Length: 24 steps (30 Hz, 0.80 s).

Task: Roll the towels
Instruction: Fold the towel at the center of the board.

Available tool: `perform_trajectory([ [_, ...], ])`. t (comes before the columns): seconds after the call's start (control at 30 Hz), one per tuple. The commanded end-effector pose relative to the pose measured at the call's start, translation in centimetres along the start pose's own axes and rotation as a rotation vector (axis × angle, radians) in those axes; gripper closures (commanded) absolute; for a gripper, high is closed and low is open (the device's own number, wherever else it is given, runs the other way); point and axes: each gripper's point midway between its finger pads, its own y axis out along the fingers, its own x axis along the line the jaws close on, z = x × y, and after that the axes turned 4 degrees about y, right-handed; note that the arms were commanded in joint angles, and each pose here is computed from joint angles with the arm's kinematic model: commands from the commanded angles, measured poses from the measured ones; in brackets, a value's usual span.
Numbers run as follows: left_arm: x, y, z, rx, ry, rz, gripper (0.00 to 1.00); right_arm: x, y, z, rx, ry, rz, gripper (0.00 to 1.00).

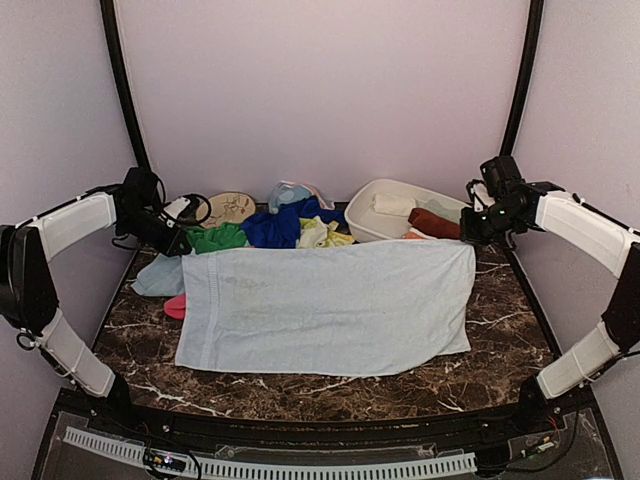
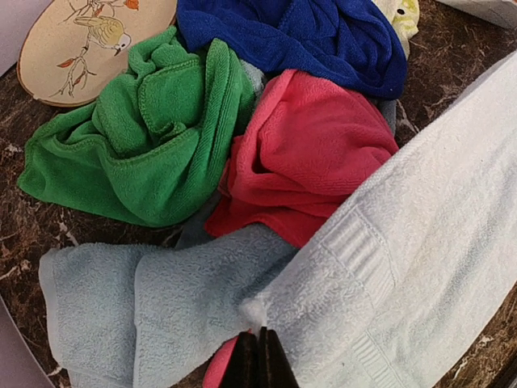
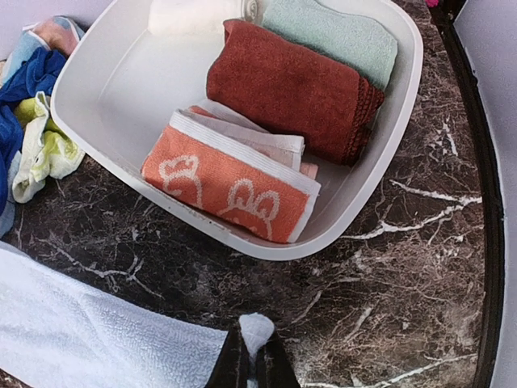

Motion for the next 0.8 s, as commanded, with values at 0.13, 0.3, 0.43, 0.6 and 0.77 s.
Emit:
perform_trajectory([
  [0.13, 0.6, -1.2, -2.2, -0.082, 0.037, -0.029, 1.00, -0.3, -0.3, -1.9, -0.070, -0.010, 0.019, 1.00],
  [0.3, 0.2, -1.6, -2.1, -0.106, 0.045, -0.025, 1.00, -0.6, -0.5, -1.6, -0.071, -0.018, 0.030, 1.00],
  [0.43, 0.6, -1.6, -2.6, -0.122, 0.054, -0.045, 1.00, -1.0, -0.3, -1.5, -0.072, -0.023, 0.050, 1.00],
  [0.6, 0.8, -1.7, -3.1, -0.142, 0.064, -0.056, 1.00, -1.5, 0.7, -1.5, -0.068, -0.026, 0.076, 1.00],
  [0.77, 0.1, -1.7, -2.2, -0.140, 0.078, -0.040, 1.00, -1.4, 1.4, 0.1, -0.049, -0.012, 0.059, 1.00],
])
